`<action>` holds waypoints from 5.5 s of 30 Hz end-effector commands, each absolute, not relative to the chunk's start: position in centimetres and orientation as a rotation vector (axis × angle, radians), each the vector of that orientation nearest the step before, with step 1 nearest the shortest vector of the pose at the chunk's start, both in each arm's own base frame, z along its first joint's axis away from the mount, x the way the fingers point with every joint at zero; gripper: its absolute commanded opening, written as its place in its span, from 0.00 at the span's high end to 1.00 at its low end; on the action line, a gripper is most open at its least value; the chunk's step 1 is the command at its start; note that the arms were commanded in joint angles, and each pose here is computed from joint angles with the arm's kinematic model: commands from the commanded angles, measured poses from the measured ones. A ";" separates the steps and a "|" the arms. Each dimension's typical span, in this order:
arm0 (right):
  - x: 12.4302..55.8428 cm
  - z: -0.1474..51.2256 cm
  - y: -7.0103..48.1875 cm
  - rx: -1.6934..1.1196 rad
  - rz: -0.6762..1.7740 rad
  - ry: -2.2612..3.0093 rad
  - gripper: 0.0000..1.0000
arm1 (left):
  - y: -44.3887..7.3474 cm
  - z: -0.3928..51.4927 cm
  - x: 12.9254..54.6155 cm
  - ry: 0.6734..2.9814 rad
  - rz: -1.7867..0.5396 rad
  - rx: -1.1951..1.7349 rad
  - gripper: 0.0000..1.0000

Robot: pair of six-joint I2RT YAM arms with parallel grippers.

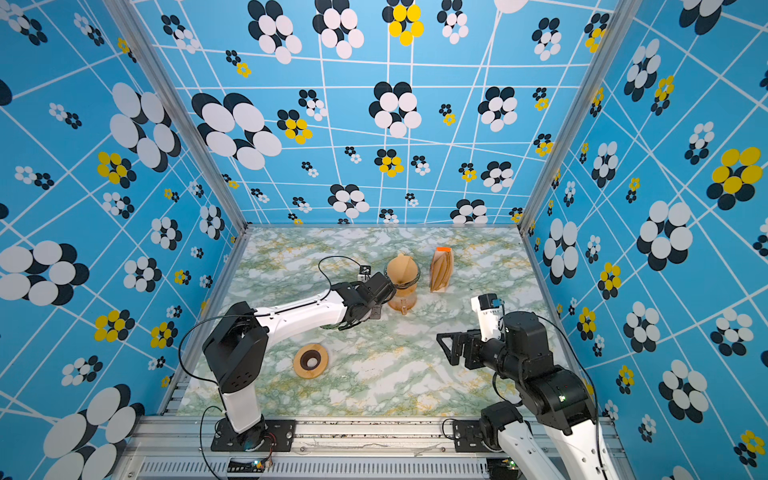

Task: Place the coffee filter in the dripper

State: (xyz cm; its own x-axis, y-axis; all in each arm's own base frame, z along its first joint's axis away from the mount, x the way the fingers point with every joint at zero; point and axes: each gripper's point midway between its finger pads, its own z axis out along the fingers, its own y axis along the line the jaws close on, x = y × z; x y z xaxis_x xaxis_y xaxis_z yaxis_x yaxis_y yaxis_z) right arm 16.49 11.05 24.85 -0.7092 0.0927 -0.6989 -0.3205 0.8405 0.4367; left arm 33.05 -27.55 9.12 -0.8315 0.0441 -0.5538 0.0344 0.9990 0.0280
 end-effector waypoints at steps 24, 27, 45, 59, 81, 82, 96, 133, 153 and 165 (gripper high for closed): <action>16.4 24.1 11.5 -0.182 0.726 2.283 0.02 | -28.2 10.1 21.1 2.500 0.021 0.088 0.81; 16.5 24.1 11.6 -0.184 0.728 2.287 0.02 | -28.6 9.8 20.4 2.506 0.014 0.094 0.81; 16.5 24.1 11.6 -0.187 0.731 2.285 0.03 | -29.8 8.8 20.0 2.518 0.020 0.120 0.80; 16.5 24.1 11.6 -0.185 0.732 2.284 0.03 | -30.8 8.8 19.6 2.528 -0.032 0.109 0.75; 16.4 24.3 12.4 -0.217 0.781 2.292 0.01 | -27.1 13.6 17.6 2.508 -0.232 0.045 0.48; 16.5 24.3 12.6 -0.221 0.788 2.292 0.01 | -26.5 14.0 17.4 2.503 -0.248 0.040 0.46; 15.3 26.7 16.9 -0.409 1.136 2.234 0.01 | -16.0 10.5 15.9 2.497 -0.643 -0.388 0.40; 14.8 24.6 14.8 -0.334 0.978 2.315 0.01 | -10.6 5.4 16.5 2.640 -0.742 -0.760 0.39; 15.0 24.0 14.7 -0.310 0.966 2.335 0.01 | -9.6 5.3 16.5 2.661 -0.701 -0.804 0.39; 15.1 23.7 14.6 -0.297 0.965 2.341 0.01 | -8.7 4.9 16.3 2.692 -0.609 -0.818 0.41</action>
State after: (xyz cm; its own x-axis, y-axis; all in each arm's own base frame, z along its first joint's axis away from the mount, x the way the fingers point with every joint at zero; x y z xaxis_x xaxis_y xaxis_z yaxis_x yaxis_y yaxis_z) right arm 15.20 14.82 24.26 -0.7973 0.0133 -0.6034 -0.4226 0.7015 0.5739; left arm 16.26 -9.38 4.85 -0.8090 -0.5773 -0.1104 -0.4589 0.7378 -0.4951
